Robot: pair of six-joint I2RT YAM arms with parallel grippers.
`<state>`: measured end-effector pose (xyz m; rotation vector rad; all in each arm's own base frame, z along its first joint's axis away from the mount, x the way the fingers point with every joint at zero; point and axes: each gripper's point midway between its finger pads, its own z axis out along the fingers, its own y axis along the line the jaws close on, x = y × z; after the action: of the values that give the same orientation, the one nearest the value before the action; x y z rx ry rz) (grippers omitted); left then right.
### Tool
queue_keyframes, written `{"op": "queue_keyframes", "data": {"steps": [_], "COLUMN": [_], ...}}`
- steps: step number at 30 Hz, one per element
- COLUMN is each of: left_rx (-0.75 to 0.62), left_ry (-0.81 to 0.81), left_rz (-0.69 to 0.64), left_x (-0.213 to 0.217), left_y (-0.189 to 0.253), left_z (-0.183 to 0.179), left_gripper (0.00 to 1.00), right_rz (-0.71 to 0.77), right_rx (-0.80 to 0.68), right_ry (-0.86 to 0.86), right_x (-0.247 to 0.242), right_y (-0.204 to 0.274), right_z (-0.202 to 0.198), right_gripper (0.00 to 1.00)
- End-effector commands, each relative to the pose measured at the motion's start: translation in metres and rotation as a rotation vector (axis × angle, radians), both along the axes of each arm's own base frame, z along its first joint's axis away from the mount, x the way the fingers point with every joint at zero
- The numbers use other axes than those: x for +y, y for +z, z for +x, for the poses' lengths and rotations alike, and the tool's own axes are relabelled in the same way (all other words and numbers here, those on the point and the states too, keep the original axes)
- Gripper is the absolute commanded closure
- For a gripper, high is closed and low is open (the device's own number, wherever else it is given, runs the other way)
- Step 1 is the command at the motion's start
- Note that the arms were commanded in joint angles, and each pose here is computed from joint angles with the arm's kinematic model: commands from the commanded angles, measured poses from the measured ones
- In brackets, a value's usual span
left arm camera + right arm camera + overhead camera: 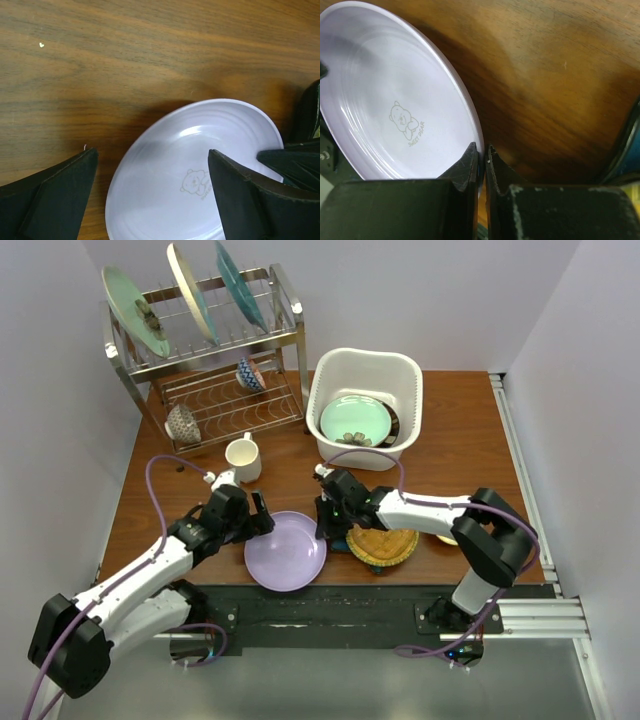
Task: Place the plates into the plastic bin on the countertop
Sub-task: Pick up the plate from the corner of the board.
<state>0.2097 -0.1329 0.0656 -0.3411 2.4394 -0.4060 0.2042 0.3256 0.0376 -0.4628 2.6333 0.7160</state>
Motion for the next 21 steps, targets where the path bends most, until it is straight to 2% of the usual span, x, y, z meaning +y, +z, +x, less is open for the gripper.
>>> {"op": "queue_keyframes", "data": {"steps": [1,10,17,21], "left_rx": [-0.052,-0.075,-0.180,-0.148], "left_ry": [0.037,0.083,0.098,0.101], "left_rz": [-0.032,-0.036,-0.105,-0.068], "left_x": [0.000,0.007,0.008,0.011], "left_y": [0.011,0.017,0.046,0.043], "left_z": [0.006,0.005,0.008,0.007], "left_gripper": [0.03,0.02,0.00,0.00], "right_rz": [0.063,0.078,0.045,0.056], "right_rx": [-0.034,-0.031,-0.026,-0.038], "right_ry": [0.011,0.026,0.033,0.034], "right_x": [0.004,0.001,-0.009,-0.012], "right_y": [0.029,0.041,0.039,0.049], "right_z": [-0.003,-0.009,-0.015,-0.016], "right_gripper": [1.00,1.00,1.00,1.00]}}
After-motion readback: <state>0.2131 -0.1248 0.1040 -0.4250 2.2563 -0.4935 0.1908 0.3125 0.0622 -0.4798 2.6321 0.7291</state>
